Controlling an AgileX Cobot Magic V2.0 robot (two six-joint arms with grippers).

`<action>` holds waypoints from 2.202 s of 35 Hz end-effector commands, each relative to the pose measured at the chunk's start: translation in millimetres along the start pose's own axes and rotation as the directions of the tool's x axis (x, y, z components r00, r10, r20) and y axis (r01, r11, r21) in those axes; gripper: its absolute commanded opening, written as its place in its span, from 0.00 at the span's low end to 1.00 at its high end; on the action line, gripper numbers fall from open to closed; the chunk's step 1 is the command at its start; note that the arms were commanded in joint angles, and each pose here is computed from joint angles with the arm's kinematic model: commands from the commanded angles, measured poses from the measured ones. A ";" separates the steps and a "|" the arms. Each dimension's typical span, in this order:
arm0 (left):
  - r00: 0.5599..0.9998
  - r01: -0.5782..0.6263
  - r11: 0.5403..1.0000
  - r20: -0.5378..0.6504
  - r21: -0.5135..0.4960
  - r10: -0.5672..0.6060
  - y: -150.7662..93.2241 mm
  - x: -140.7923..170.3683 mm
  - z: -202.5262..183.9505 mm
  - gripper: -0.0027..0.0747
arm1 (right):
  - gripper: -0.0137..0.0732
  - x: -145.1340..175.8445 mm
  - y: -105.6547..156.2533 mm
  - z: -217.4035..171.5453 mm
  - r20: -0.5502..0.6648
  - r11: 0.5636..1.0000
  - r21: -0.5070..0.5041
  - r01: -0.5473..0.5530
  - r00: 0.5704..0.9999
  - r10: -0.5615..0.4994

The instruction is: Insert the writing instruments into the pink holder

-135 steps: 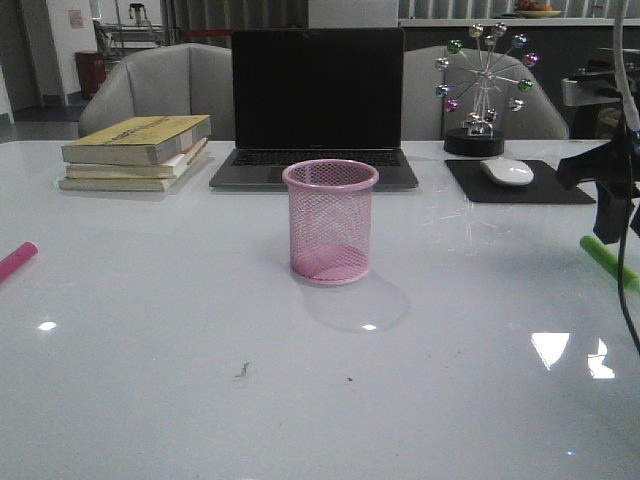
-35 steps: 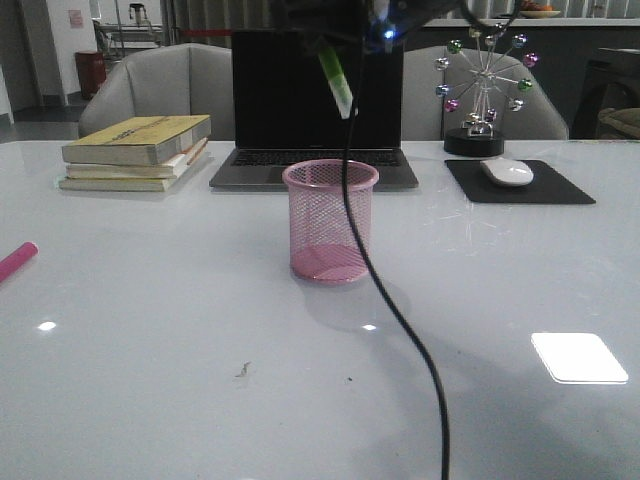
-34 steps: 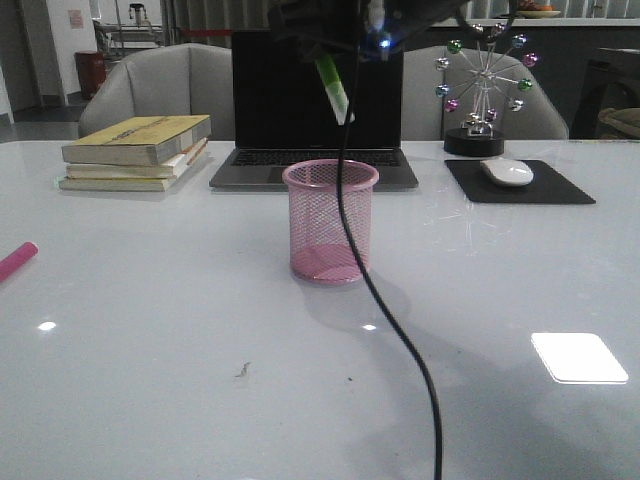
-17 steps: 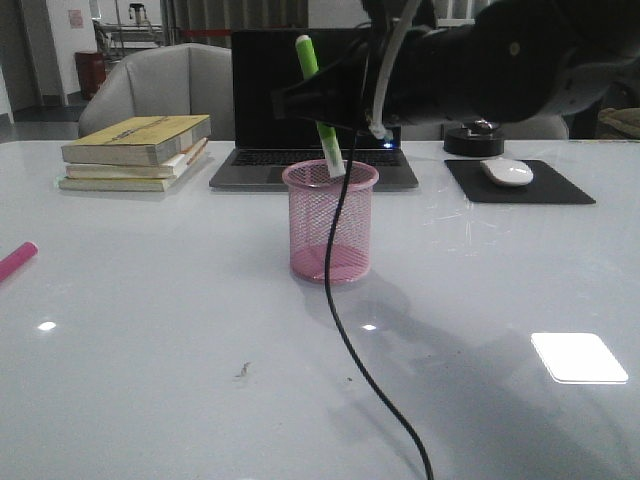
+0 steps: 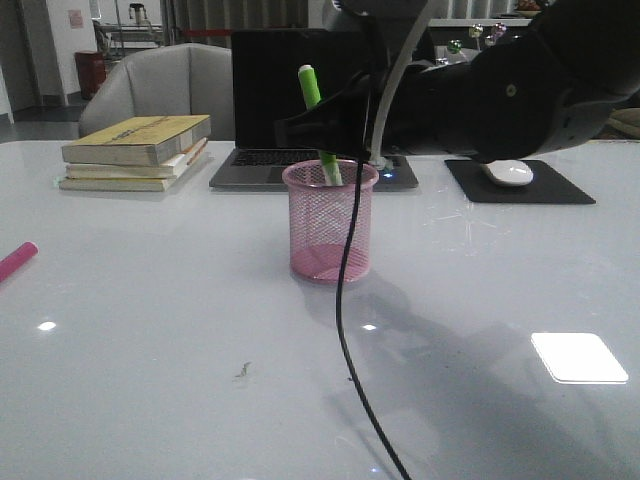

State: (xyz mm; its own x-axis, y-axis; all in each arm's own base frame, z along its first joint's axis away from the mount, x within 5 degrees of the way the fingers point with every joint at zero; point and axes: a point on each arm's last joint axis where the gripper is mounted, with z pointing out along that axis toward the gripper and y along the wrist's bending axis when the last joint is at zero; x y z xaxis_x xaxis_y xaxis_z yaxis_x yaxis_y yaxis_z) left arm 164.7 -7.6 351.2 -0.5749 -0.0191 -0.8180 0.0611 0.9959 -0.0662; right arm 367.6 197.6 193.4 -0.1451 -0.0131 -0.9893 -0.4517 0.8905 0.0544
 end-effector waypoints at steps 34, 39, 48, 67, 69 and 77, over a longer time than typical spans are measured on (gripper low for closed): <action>0.993 0.008 1.000 0.115 0.001 -0.008 -0.9 -15.3 -9.8 0.68 | 0.38 -140.0 -43.8 -94.7 0.009 0.989 0.131 0.074 0.997 -0.076; 0.993 0.008 1.000 0.115 0.001 -0.008 -0.9 -15.3 -9.8 0.68 | 0.38 -164.7 -81.8 -146.8 -0.068 0.962 0.269 0.054 0.997 -0.037; 0.993 0.008 1.000 0.115 0.001 -0.008 -0.9 -15.3 -9.8 0.68 | 0.38 -179.6 -103.3 -227.7 -0.170 0.897 0.432 0.093 0.985 -0.021; 0.993 0.008 1.000 0.115 0.001 -0.008 -0.9 -15.3 -9.8 0.68 | 0.38 -92.5 -82.3 -270.3 -0.169 0.898 0.430 0.093 0.985 -0.021; 0.993 0.008 1.000 0.115 0.001 -0.008 -0.9 -15.3 -9.8 0.68 | 0.38 -84.0 -82.0 -270.6 -0.188 0.899 0.427 0.092 0.982 -0.012; 0.993 0.008 1.000 0.115 0.001 -0.008 -0.9 -15.3 -9.8 0.68 | 0.38 -65.5 -81.6 -271.2 -0.230 0.901 0.428 0.066 0.972 0.038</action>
State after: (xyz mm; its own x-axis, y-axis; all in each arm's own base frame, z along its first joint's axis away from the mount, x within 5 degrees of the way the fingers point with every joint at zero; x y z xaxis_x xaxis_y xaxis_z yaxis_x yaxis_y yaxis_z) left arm 164.7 -7.6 351.2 -0.5749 -0.0191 -0.8180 0.0611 0.9959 -0.0662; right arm 172.8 3.4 275.1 -0.4657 -0.0895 -0.8804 -0.0530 0.9959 -0.0732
